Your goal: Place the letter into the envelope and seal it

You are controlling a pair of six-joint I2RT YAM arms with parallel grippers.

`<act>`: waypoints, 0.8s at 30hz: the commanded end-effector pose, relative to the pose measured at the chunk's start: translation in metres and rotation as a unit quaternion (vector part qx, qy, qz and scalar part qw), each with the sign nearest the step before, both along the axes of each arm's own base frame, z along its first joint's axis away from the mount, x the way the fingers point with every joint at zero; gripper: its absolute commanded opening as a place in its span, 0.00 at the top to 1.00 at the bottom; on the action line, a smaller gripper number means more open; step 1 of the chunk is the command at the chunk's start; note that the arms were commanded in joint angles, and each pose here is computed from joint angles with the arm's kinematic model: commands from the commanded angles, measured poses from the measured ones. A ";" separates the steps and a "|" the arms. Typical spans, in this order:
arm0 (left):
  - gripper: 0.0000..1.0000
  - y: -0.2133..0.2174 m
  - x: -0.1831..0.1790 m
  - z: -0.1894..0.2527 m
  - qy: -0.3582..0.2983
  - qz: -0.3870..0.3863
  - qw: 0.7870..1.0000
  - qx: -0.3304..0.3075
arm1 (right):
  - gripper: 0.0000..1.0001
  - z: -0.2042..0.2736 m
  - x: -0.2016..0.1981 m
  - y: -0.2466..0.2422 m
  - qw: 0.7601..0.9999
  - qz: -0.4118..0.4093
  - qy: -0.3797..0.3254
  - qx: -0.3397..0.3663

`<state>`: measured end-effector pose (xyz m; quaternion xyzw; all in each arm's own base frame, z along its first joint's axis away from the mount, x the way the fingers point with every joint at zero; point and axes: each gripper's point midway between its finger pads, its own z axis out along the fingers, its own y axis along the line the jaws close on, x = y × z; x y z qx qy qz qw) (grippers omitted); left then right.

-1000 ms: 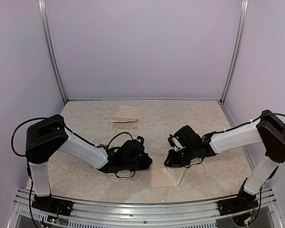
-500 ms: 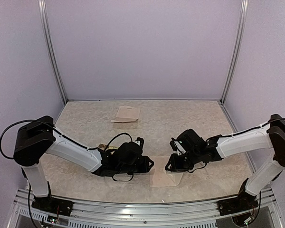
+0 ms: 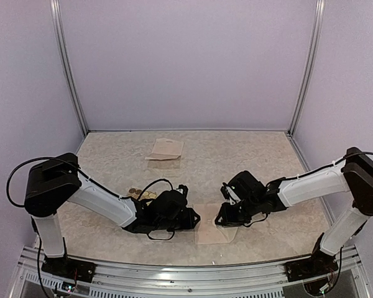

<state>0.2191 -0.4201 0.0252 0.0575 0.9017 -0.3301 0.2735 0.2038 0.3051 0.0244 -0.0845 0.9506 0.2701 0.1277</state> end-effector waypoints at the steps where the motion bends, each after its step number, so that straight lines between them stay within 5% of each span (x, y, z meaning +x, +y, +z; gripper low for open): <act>1: 0.75 -0.004 -0.004 -0.009 0.009 -0.006 1.000 -0.002 | 0.75 -0.005 -0.001 0.006 1.000 0.007 0.003 -0.006; 24: 0.79 -0.008 -0.005 -0.010 0.012 -0.008 1.000 -0.006 | 0.83 -0.004 0.002 0.027 1.000 0.025 0.002 0.001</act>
